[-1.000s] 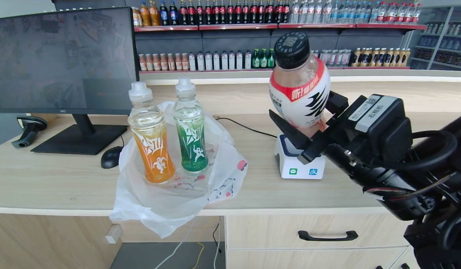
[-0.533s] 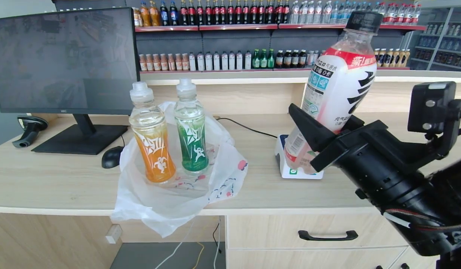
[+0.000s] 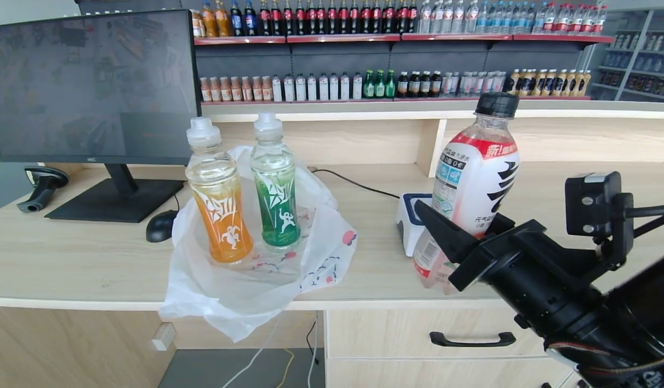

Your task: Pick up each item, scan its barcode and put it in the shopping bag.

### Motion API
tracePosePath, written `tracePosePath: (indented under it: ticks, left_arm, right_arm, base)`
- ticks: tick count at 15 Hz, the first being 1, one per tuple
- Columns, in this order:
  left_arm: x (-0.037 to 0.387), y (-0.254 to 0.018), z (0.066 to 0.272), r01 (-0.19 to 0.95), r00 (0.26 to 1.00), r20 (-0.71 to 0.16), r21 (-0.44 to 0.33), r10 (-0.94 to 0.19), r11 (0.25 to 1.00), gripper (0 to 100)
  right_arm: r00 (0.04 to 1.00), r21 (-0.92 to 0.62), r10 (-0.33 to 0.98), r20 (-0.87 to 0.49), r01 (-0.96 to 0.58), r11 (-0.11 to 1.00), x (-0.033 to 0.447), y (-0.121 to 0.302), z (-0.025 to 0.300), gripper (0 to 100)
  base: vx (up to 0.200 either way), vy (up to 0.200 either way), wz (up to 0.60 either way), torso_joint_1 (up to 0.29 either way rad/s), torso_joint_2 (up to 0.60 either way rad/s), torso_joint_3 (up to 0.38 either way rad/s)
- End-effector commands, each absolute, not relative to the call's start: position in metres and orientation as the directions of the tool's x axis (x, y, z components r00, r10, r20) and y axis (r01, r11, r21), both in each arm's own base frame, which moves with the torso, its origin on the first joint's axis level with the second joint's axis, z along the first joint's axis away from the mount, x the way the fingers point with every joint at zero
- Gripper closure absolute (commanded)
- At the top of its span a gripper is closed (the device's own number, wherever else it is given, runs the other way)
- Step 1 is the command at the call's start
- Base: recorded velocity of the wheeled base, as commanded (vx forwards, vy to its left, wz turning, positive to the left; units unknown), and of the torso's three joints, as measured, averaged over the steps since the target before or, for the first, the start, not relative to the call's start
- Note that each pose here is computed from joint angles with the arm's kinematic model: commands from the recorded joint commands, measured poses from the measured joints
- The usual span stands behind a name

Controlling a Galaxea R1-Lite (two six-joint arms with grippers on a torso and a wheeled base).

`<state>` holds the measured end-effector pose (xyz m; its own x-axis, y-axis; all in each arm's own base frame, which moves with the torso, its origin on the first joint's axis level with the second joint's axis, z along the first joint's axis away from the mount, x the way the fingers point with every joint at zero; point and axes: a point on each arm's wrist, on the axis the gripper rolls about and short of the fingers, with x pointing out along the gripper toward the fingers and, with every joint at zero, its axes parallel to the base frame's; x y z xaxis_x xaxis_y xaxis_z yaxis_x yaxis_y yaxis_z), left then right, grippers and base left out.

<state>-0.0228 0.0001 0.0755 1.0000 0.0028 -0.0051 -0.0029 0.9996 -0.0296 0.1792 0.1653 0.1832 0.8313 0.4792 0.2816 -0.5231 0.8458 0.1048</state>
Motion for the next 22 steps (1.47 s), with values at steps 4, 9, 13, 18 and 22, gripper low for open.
tracePosePath:
  ticks: [4,9,13,18,22]
  left_arm:
    - [-0.023,0.000,0.075,-0.003,1.000,-0.005,-0.031,0.003,1.000,0]
    - [-0.023,0.000,0.075,-0.003,1.000,-0.005,-0.031,0.003,1.000,0]
    - [-0.023,0.000,0.075,-0.003,1.000,-0.005,-0.031,0.003,1.000,0]
    - [-0.023,0.000,0.075,-0.003,1.000,-0.005,-0.031,0.003,1.000,0]
    - [-0.023,0.000,0.075,-0.003,1.000,-0.005,-0.031,0.003,1.000,0]
  right_arm:
    - [0.835,0.112,0.474,0.278,-0.518,0.848,0.178,0.162,0.183,100]
    - [0.846,0.110,0.459,0.273,-0.501,0.858,0.179,0.155,0.181,100]
    - [0.846,0.116,0.461,0.270,-0.503,0.856,0.179,0.156,0.181,100]
    - [0.847,0.113,0.462,0.263,-0.502,0.857,0.186,0.163,0.178,100]
    - [0.842,0.106,0.477,0.252,-0.514,0.851,0.208,0.184,0.171,100]
  base:
    - [-0.050,0.000,0.00,0.004,0.00,-0.001]
    - [0.000,0.120,0.00,0.005,0.00,0.001]
    - [0.000,0.200,0.00,0.010,0.00,-0.002]
    - [0.000,0.120,0.00,0.001,0.01,0.002]
    - [0.000,0.000,0.00,0.000,0.00,0.000]
